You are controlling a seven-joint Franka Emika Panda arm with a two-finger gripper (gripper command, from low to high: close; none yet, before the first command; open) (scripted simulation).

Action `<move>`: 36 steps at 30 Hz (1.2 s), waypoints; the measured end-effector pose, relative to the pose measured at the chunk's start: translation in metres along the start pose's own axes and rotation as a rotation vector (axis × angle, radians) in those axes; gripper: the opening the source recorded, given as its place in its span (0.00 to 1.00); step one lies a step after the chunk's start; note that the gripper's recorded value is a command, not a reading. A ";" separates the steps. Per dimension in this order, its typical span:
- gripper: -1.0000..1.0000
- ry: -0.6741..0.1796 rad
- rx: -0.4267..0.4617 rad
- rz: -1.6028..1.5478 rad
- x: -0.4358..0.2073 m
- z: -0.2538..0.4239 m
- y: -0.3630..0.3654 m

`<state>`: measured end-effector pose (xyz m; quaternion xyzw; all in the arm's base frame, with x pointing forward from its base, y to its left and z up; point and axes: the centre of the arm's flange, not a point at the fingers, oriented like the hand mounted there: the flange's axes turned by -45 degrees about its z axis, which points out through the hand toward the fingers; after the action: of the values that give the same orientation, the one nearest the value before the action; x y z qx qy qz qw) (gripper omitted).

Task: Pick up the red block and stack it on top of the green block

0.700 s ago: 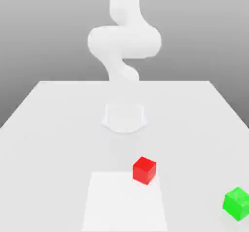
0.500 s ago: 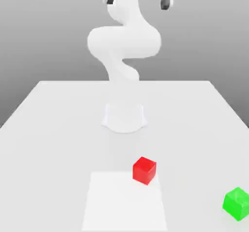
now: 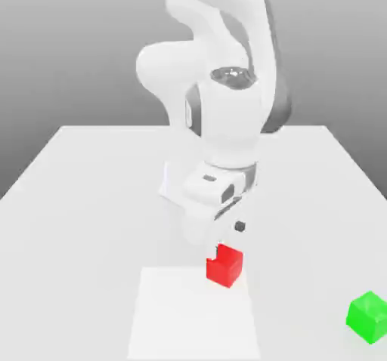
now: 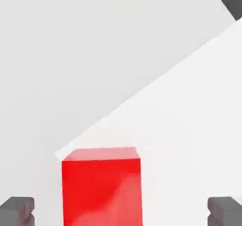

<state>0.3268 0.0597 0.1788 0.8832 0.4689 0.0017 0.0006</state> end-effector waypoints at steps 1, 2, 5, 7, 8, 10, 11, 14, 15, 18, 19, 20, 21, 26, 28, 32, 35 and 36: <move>0.50 -0.001 0.001 -0.001 -0.001 0.009 0.000; 0.50 -0.002 0.001 -0.001 -0.001 0.017 -0.001; 0.00 -0.003 0.002 -0.002 -0.003 0.032 -0.002; 0.00 -0.003 0.002 -0.001 -0.003 0.032 -0.002; 0.00 -0.004 0.003 -0.001 -0.003 0.032 -0.002; 0.00 -0.004 0.003 -0.002 -0.003 0.036 -0.002; 0.00 -0.004 0.003 -0.001 -0.003 0.033 -0.002; 0.00 -0.003 0.003 -0.001 -0.002 0.014 -0.001; 0.00 -0.003 0.003 0.000 -0.002 0.006 0.000; 0.00 -0.003 0.003 -0.001 -0.002 -0.018 -0.001; 0.00 -0.003 0.003 -0.002 -0.002 -0.025 -0.002; 0.00 -0.003 0.004 -0.007 0.007 -0.029 0.000; 0.00 -0.003 0.005 -0.014 0.018 -0.033 0.001; 0.00 -0.002 0.007 -0.075 0.095 -0.045 -0.005; 0.00 -0.001 0.008 -0.088 0.124 -0.050 -0.008; 0.00 -0.001 0.008 -0.108 0.182 -0.058 -0.019; 0.00 -0.002 0.006 -0.121 0.224 -0.064 -0.032; 0.00 -0.002 0.005 -0.127 0.237 -0.064 -0.038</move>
<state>0.4278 0.2770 0.2436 0.8517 0.5240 -0.0006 -0.0010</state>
